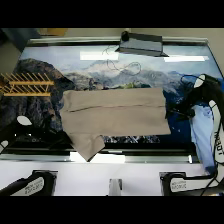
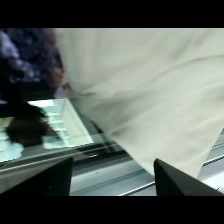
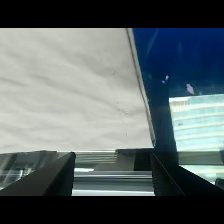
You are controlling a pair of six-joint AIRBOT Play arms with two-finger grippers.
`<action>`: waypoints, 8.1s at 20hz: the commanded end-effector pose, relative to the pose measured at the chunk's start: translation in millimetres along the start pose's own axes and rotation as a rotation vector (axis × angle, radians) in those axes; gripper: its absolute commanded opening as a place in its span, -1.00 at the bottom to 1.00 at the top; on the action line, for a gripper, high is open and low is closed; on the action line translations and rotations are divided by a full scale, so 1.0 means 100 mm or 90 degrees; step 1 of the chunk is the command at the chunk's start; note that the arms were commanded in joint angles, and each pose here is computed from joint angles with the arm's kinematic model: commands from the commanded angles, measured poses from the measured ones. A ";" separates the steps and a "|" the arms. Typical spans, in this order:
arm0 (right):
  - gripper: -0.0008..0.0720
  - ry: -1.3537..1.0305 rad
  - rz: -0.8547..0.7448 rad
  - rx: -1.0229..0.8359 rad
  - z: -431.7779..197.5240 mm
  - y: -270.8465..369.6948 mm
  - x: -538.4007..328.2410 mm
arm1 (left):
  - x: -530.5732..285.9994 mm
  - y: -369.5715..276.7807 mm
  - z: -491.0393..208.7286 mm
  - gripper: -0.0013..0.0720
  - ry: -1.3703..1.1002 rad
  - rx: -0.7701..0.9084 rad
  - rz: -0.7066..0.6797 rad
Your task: Fold the shirts.
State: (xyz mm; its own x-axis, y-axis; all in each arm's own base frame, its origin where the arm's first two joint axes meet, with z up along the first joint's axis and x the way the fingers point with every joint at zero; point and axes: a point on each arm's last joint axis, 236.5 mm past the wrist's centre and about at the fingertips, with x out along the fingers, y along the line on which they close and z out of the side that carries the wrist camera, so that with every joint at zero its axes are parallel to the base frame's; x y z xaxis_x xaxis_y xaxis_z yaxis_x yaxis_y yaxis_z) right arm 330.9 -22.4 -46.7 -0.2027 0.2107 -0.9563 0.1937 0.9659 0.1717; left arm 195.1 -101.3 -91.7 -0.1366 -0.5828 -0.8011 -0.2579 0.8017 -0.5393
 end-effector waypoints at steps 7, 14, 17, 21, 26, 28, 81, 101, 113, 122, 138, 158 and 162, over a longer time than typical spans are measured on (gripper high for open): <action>0.54 0.052 -0.003 0.004 -0.24 -0.05 0.19 | 0.23 -0.04 0.09 0.66 -0.050 -0.037 -0.025; 0.57 0.089 -0.038 0.013 -0.44 -0.25 0.60 | 0.38 -0.14 0.07 -0.87 -0.042 -0.003 -0.005; 0.55 0.065 -0.046 0.013 -0.35 -0.28 0.62 | 0.38 -0.15 0.02 -0.87 -0.029 0.016 -0.007; 0.51 0.042 -0.043 0.024 -0.25 -0.28 0.66 | 0.38 -0.16 0.02 -0.87 -0.031 0.015 -0.008; 0.37 0.058 -0.012 0.045 -0.23 -0.18 0.77 | 0.38 -0.15 0.05 -0.87 -0.037 0.016 -0.006; 0.37 0.071 0.009 0.053 -0.24 -0.11 0.85 | 0.38 -0.15 0.05 -0.87 -0.037 0.015 -0.006; -0.87 -0.358 0.248 0.060 1.78 0.98 -0.31 | -1.15 -2.99 1.51 -0.87 -0.266 0.440 -0.076; -0.86 -0.384 0.315 -0.125 -0.41 1.65 -2.17 | 2.06 -3.89 0.52 -0.88 -0.012 0.296 -0.242; -0.86 -0.246 0.287 -0.257 -0.17 3.27 -0.55 | -2.10 -2.90 1.57 -0.88 -0.458 0.409 -0.001; 0.83 -0.178 0.239 -0.279 -0.15 3.33 0.06 | -3.34 -2.84 0.56 -0.88 -0.615 0.448 0.004; 0.73 -0.002 0.142 0.030 0.07 1.17 0.77 | -3.34 -2.84 0.55 -0.88 -0.616 0.448 0.003; -0.86 -0.408 0.193 0.146 0.43 -0.26 -2.10 | -3.27 -2.80 0.58 -0.87 -0.604 0.442 0.006; -0.86 -0.496 0.174 0.260 0.05 -0.93 -2.62 | -3.16 -2.79 0.58 -0.87 -0.586 0.459 0.013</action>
State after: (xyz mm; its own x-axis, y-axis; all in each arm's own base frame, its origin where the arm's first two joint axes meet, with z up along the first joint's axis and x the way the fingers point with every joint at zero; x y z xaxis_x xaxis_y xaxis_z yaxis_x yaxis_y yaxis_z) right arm 402.5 -121.1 152.6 0.5184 0.2229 -0.8256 0.3973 0.7921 0.4634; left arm 367.2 -129.4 301.9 0.6989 -0.4827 -0.5278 0.3616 0.8751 -0.3216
